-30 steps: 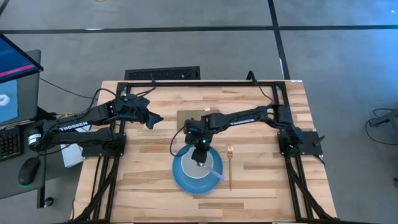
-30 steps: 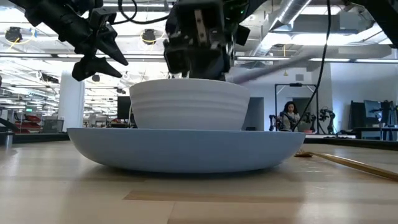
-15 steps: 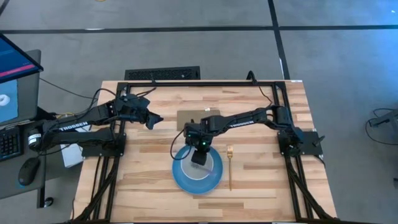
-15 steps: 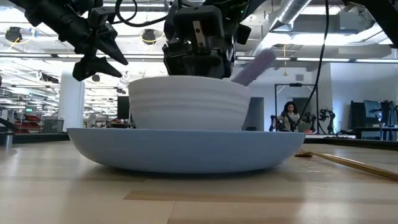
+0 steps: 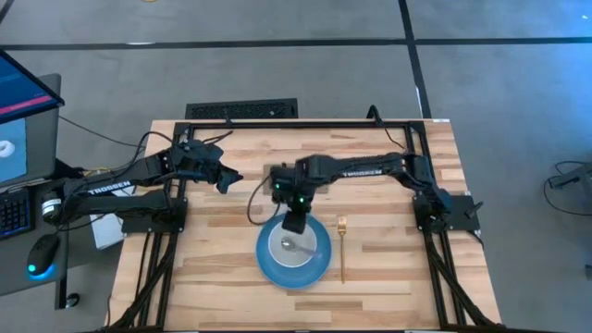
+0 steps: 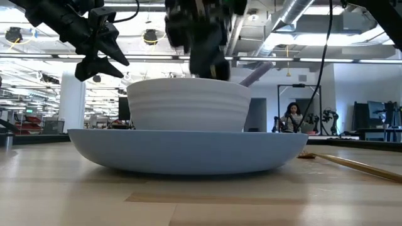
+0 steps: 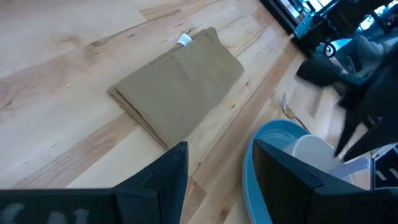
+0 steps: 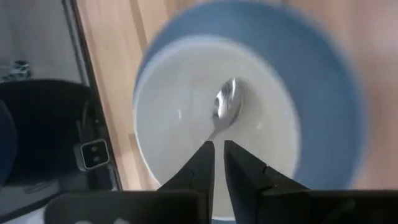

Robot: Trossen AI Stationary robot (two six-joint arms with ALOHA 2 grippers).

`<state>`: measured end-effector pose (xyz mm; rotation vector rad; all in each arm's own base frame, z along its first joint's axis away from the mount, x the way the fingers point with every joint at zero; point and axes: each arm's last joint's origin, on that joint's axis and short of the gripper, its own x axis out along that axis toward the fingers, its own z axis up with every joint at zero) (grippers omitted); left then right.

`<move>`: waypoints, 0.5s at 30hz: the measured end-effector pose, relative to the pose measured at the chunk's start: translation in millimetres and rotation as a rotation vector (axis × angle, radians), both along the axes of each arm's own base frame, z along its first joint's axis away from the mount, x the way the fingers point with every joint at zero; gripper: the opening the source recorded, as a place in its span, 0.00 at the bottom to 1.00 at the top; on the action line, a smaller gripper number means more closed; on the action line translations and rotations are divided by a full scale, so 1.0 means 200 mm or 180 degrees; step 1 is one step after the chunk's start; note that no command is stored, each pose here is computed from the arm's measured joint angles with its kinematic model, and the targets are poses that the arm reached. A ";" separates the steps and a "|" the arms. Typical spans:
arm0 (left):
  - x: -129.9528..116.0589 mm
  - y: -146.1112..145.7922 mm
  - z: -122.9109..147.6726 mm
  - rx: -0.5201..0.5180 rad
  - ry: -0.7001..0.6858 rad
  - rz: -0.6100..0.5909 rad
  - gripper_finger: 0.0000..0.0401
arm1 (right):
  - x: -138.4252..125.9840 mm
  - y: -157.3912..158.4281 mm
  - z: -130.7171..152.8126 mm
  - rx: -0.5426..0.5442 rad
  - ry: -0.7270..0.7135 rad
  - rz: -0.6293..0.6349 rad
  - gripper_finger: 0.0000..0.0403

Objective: Set table place
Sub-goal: Return to Home Position

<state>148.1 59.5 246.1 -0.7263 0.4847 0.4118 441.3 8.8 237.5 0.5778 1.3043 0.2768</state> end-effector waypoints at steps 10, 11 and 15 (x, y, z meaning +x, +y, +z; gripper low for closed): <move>-0.01 0.00 0.05 0.0197 -0.0252 0.0022 0.42 | -0.32 -0.19 0.71 -0.1487 -0.1148 -0.0658 0.15; -0.01 0.00 0.07 0.0338 -0.0349 0.0037 0.42 | -0.38 -0.20 0.79 -0.1869 -0.1333 -0.0879 0.15; -0.03 0.01 0.13 0.0898 -0.0552 0.0214 0.42 | -0.68 -0.21 1.02 -0.3295 -0.1689 -0.2012 0.15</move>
